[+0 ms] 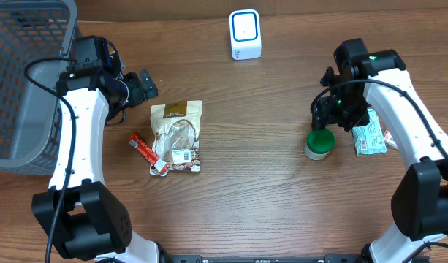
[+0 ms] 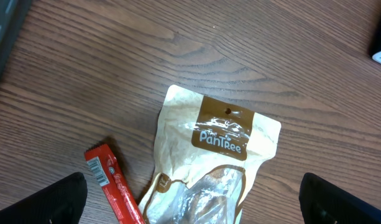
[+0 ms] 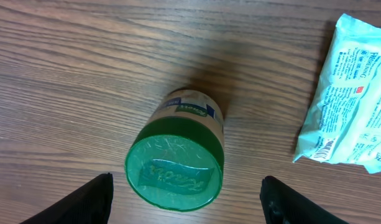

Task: Scan the item barcode
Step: 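Release the wipes packet and move the right gripper over the green jar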

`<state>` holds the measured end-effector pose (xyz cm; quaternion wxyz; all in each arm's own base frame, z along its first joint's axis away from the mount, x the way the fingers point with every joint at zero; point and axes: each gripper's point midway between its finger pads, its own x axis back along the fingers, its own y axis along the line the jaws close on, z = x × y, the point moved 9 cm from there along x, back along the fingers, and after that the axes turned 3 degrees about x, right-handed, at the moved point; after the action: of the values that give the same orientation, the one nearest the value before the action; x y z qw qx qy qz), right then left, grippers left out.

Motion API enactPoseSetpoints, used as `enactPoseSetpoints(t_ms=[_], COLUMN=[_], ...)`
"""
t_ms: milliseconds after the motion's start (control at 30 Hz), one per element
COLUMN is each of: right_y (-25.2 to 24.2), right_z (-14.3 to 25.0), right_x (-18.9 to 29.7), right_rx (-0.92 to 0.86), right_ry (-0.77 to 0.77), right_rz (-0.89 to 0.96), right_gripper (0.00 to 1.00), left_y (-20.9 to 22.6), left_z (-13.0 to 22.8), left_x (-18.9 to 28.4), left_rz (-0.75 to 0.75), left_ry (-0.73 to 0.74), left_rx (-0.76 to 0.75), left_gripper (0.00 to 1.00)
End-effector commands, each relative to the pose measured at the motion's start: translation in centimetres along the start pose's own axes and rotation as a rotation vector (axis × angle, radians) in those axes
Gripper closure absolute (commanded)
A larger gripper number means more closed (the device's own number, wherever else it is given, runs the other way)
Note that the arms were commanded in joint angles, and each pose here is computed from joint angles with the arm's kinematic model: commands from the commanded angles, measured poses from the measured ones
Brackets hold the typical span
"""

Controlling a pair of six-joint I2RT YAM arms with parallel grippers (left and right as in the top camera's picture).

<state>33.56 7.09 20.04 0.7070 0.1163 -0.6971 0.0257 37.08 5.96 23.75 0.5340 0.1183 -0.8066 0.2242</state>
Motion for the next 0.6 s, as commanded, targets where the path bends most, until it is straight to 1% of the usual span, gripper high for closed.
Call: enactPoseSetpoints(t_ms=[0, 100, 333, 467, 567], right_y=[0.3, 0.8, 1.4, 1.4, 1.2], right_z=[-0.1, 0.3, 1.0, 1.2, 1.2], right_x=[0.4, 0.3, -1.1, -2.9, -3.8], right_rx=[0.036, 0.090, 0.116, 0.150, 0.151], right_ry=[-0.009, 0.017, 0.058, 0.061, 0.050], right_rz=[0.030, 0.028, 0.027, 0.027, 0.028], right_gripper=[0.23, 0.22, 0.21, 0.16, 0.15], left_y=[0.0, 0.0, 0.0, 0.0, 0.0], left_z=[-0.4, -0.4, -0.4, -0.4, -0.4], left_x=[0.6, 0.6, 0.6, 0.6, 0.6], left_rz=[0.003, 0.003, 0.003, 0.003, 0.003], left_ry=[-0.021, -0.021, -0.021, -0.021, -0.021], left_rx=[0.014, 0.014, 0.014, 0.014, 0.014], left_gripper=[0.00, 0.00, 0.00, 0.00, 0.00])
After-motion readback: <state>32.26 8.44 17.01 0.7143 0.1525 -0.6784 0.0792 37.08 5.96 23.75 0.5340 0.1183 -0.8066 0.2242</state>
